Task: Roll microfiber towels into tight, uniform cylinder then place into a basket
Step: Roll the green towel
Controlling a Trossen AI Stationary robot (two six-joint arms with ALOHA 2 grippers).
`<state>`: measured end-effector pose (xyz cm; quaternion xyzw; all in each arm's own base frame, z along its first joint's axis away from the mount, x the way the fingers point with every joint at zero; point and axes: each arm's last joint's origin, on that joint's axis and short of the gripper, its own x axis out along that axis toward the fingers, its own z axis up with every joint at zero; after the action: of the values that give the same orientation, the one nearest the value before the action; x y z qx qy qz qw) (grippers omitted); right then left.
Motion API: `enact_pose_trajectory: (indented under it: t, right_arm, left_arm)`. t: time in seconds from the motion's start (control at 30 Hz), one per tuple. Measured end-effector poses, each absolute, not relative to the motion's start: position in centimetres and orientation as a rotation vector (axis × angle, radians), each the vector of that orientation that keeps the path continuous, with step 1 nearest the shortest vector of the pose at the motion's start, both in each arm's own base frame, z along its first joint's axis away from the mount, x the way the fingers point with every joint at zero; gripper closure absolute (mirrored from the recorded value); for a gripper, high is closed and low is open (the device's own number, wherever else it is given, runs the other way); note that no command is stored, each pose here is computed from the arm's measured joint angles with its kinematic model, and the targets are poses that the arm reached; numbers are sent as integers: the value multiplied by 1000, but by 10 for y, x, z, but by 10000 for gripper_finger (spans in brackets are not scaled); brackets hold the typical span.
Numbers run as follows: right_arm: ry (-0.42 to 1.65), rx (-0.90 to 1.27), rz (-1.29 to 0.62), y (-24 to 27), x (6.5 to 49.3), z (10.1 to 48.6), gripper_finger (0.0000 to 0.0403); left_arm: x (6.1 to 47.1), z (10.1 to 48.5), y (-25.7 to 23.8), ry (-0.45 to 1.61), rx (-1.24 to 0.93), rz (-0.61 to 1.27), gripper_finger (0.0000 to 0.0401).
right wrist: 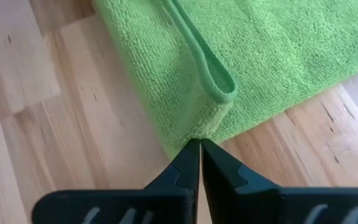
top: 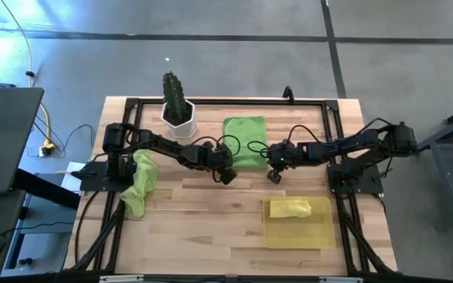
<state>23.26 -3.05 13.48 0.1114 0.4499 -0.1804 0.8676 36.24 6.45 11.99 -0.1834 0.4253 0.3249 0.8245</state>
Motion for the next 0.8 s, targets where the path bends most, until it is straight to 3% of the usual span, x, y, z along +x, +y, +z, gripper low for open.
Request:
enact_pose_trajectory:
  t: [0.4, 0.8]
  right_arm:
    - [837, 45, -214, -28, 235, 155, 306]
    - [902, 12, -207, -35, 249, 120, 313]
  left_arm:
    - [362, 119, 67, 911, -374, 697, 396]
    - [362, 119, 66, 913, -380, 692, 396]
